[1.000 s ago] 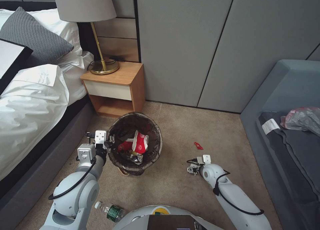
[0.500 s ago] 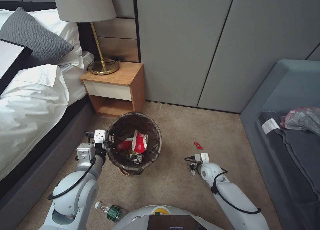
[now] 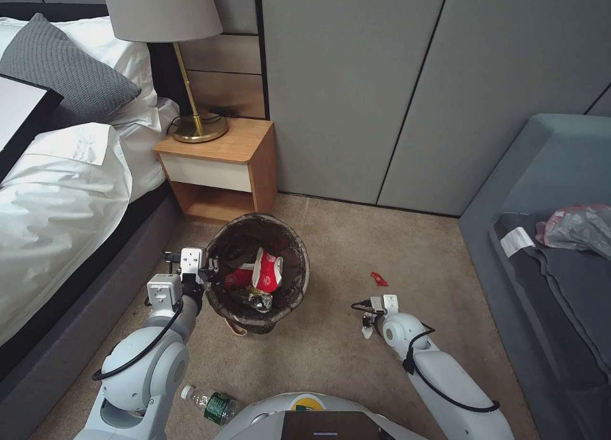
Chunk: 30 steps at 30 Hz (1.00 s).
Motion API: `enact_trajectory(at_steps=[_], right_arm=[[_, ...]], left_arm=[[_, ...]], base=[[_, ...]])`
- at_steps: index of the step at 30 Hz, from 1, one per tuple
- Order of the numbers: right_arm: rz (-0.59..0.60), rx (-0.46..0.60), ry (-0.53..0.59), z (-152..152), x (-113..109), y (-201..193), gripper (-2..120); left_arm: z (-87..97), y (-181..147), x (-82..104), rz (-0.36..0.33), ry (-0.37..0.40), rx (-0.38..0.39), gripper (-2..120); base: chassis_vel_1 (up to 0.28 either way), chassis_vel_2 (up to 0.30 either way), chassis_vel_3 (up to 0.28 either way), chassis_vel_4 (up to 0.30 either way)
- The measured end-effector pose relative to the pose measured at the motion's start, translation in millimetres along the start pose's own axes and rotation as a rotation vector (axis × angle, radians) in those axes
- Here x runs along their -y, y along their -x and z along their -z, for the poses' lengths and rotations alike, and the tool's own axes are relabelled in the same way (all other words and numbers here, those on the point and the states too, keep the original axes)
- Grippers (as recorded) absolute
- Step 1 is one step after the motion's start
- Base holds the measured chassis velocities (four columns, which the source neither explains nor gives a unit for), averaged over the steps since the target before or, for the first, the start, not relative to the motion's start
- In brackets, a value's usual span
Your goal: Pick up the trash bin, then pick up the garbage from the floor and place it into the trash bin.
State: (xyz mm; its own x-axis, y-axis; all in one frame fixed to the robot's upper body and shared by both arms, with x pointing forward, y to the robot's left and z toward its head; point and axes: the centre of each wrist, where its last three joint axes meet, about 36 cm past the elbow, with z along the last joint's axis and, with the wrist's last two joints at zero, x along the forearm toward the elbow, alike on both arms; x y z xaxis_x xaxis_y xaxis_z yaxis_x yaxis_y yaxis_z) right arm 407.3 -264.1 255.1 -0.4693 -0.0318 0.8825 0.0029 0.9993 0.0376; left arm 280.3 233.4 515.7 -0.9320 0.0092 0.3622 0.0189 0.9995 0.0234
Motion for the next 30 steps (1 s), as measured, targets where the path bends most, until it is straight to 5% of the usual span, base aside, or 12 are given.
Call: enact_trajectory(at_steps=[15, 23, 26, 27, 30], right_arm=[[0.035, 0.105, 0.043, 38, 18, -68, 0], [0.202, 0.374, 0.059, 104, 19, -215, 0], [0.386, 0.587, -0.099, 136, -2, -323, 0], [0.386, 0.587, -0.099, 136, -2, -323, 0], [0.567, 0.726, -0.328, 154, -26, -412, 0]], left_arm=[[3.4, -4, 0.2, 0.014, -0.013, -0.018, 0], [4.3, -11, -0.1, 0.003, -0.023, -0.027, 0], [3.7, -10, 3.0, -0.013, -0.024, -0.029, 0], [3.7, -10, 3.0, -0.013, -0.024, -0.029, 0], [11.6, -19, 6.1, -0.04, -0.017, -0.002, 0]], base=[[0.0, 0.0, 0.0, 0.0], [0.0, 0.0, 0.0, 0.0], [0.0, 0.0, 0.0, 0.0], [0.0, 0.0, 0.0, 0.0], [0.0, 0.0, 0.0, 0.0]])
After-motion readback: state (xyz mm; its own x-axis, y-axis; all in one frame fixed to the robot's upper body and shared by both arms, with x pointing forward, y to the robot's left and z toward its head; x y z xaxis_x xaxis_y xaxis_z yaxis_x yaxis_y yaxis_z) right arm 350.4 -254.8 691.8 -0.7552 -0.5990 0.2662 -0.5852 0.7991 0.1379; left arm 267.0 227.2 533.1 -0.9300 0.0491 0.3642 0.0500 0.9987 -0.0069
